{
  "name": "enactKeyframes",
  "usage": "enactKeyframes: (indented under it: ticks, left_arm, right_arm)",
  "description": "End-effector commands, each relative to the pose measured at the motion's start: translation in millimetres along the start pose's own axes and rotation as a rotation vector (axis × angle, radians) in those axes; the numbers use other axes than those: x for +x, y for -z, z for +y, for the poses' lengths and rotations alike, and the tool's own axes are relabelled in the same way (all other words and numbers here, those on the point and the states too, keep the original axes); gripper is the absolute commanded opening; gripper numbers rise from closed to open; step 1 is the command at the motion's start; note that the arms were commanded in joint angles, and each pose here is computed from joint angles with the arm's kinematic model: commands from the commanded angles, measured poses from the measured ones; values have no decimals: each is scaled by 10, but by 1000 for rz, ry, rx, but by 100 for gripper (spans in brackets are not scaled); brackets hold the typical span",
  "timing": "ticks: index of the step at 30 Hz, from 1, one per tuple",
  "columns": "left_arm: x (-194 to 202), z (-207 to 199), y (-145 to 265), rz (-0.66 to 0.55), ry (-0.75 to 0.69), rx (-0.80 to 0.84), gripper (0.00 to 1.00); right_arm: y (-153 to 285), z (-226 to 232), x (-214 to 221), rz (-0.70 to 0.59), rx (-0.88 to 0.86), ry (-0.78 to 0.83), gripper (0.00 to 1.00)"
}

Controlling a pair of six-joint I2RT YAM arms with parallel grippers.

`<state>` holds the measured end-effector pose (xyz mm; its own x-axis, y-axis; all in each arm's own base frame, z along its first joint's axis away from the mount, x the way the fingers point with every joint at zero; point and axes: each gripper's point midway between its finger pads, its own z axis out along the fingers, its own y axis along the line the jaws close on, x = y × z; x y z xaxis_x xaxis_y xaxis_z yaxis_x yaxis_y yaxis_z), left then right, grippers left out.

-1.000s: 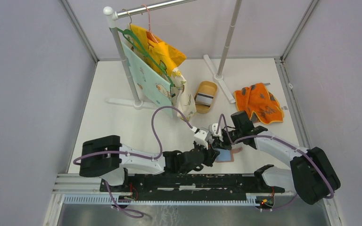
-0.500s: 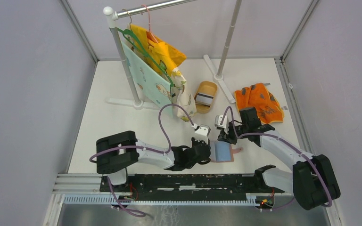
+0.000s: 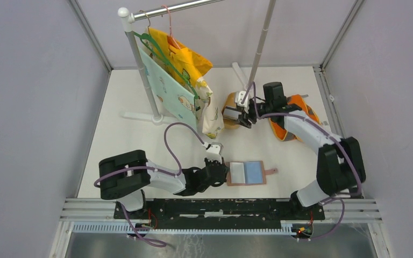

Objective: Put the credit cards into the card holder
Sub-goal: Move the storage box to the center of the board.

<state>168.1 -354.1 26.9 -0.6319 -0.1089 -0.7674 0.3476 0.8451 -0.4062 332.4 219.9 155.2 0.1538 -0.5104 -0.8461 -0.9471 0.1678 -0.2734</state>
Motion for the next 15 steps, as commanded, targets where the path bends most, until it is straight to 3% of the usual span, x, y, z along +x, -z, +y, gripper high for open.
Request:
enactKeyframes:
  ticks: [1,6,15]
  left_arm:
    - [-406,-258,159,-119,8,127,14]
    - [-606,-158,353,-187,-37,131,16]
    - [-769,160,507,-257,-80,23,20]
  right_arm:
    - [-302,-339,25,-23,-14,-84,62]
    - [-509,-514,179,18,44,-175,57]
    - [-716,-317,459,103,-43,-253,59]
